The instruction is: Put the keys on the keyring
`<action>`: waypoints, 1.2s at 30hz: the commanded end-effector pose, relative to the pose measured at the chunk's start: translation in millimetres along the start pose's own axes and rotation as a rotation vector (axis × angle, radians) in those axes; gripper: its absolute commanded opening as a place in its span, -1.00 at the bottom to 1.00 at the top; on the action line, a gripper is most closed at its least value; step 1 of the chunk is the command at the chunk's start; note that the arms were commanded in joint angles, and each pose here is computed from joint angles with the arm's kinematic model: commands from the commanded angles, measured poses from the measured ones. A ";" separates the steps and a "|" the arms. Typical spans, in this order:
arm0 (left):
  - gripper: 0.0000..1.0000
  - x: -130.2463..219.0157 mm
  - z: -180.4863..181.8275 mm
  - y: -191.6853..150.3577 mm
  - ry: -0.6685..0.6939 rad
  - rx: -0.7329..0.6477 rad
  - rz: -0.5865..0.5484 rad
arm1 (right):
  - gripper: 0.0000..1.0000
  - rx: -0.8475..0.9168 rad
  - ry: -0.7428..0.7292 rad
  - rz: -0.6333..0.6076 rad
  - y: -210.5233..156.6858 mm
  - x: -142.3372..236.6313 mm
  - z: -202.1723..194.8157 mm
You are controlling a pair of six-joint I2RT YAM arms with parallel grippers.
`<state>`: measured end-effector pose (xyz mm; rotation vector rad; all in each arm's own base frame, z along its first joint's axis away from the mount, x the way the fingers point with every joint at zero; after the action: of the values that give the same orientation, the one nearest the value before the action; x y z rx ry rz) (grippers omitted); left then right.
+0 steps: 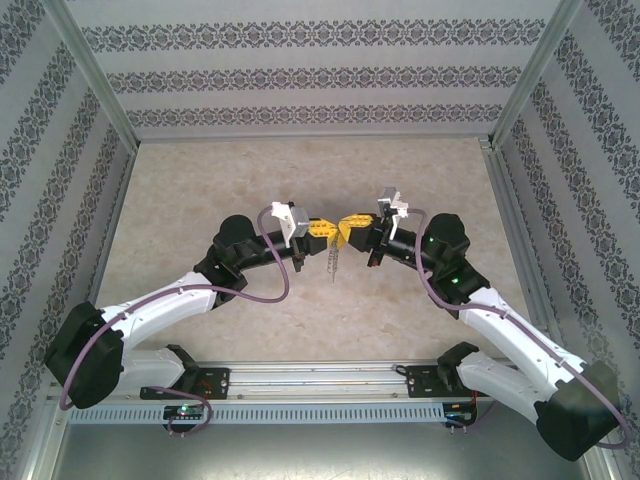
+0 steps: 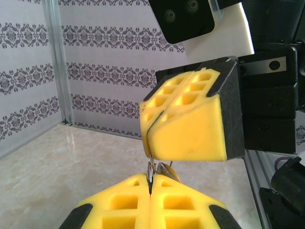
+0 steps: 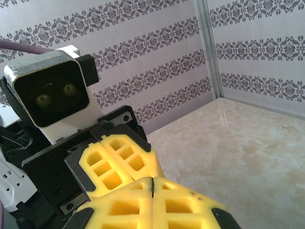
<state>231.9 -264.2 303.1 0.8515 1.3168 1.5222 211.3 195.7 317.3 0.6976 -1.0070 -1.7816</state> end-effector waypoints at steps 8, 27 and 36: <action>-1.00 -2.2 -5.6 35.9 -0.030 -0.073 -0.126 | -1.00 0.000 -0.058 -0.024 -0.8 6.5 -19.5; -1.00 -1.8 -1.1 38.6 0.027 -0.086 -0.175 | -1.00 -0.067 -0.028 0.018 -12.3 7.7 -24.4; -1.00 -2.7 0.7 38.3 0.040 -0.087 -0.181 | -0.61 -0.104 -0.074 -0.010 -11.6 20.1 -32.6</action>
<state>235.2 -265.2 315.3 0.7433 1.3319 1.5167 226.4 172.9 288.4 0.5756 -0.9621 -1.8470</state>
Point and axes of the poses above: each hand's point on the last joint's axis, 136 mm out from that joint toward the fingers, its own x axis back along the fingers, its own z axis along the line the jaws close on, y = z × x, the point moved 6 cm from there along x, back along the fingers, and after that the axes turned 12 degrees about -x, right-handed, at the moved point
